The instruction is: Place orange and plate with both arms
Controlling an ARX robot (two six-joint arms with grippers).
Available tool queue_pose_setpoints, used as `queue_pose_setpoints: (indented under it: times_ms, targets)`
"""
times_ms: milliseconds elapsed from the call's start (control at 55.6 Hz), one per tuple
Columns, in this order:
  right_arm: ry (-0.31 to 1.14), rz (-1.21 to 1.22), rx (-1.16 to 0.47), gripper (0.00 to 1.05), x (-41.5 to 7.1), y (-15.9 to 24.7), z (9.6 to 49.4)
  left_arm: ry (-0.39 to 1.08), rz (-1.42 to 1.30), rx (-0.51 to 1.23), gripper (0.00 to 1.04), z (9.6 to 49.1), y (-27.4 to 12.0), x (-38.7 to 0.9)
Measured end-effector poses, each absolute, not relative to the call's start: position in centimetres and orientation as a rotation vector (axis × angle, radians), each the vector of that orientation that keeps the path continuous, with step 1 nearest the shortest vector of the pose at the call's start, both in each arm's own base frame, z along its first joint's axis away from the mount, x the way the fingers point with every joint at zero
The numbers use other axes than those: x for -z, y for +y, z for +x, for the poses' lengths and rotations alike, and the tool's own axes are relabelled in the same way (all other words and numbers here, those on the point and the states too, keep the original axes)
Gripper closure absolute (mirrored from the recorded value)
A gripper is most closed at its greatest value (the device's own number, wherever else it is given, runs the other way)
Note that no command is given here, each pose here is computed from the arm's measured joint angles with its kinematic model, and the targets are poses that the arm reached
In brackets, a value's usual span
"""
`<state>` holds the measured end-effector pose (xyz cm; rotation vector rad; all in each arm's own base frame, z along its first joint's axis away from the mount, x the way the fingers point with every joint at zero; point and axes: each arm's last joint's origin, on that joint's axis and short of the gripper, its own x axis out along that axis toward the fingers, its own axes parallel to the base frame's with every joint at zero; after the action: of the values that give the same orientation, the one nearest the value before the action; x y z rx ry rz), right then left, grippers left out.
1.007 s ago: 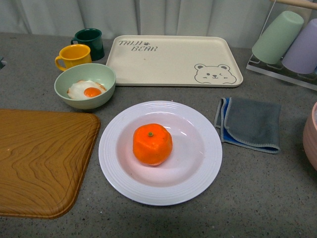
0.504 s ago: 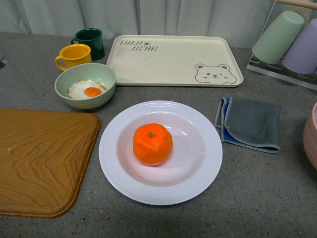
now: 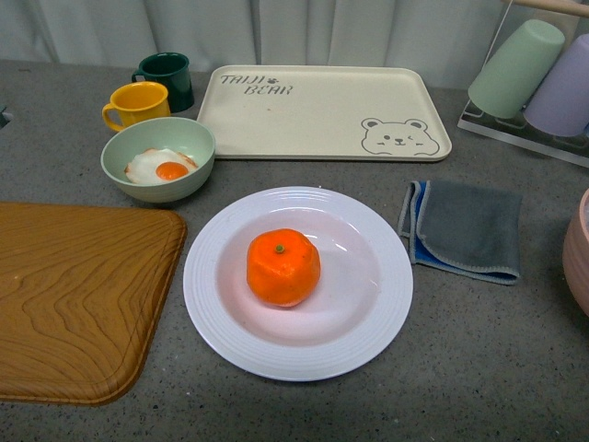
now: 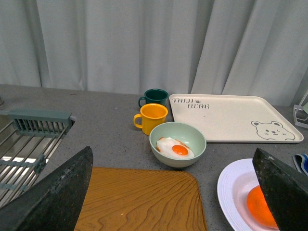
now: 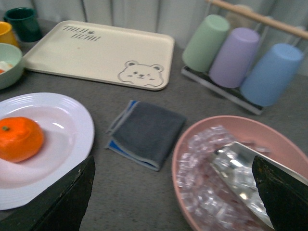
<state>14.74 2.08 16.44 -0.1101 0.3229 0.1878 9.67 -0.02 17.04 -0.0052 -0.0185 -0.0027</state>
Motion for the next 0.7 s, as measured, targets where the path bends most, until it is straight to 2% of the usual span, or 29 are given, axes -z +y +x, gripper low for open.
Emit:
queue_pose_setpoints:
  times_ms: [108, 270, 450, 702]
  targets:
    - [0.419, -0.039, -0.270, 0.09, -15.9, 3.4, 17.4, -0.018, -0.005, 0.003, 0.07, 9.7, 0.0, -17.0]
    - [0.695, 0.110, -0.390, 0.09, -13.1, 6.4, 22.0, -0.018, -0.005, 0.003, 0.07, 9.7, 0.0, -17.0]
    - [0.906, 0.233, -0.406, 0.09, -10.7, 8.0, 24.7, -0.018, -0.005, 0.003, 0.07, 9.7, 0.0, -17.0]
    - [1.043, 0.411, -0.407, 0.09, -7.6, 7.9, 26.4, -0.018, -0.005, 0.003, 0.07, 9.7, 0.0, -17.0]
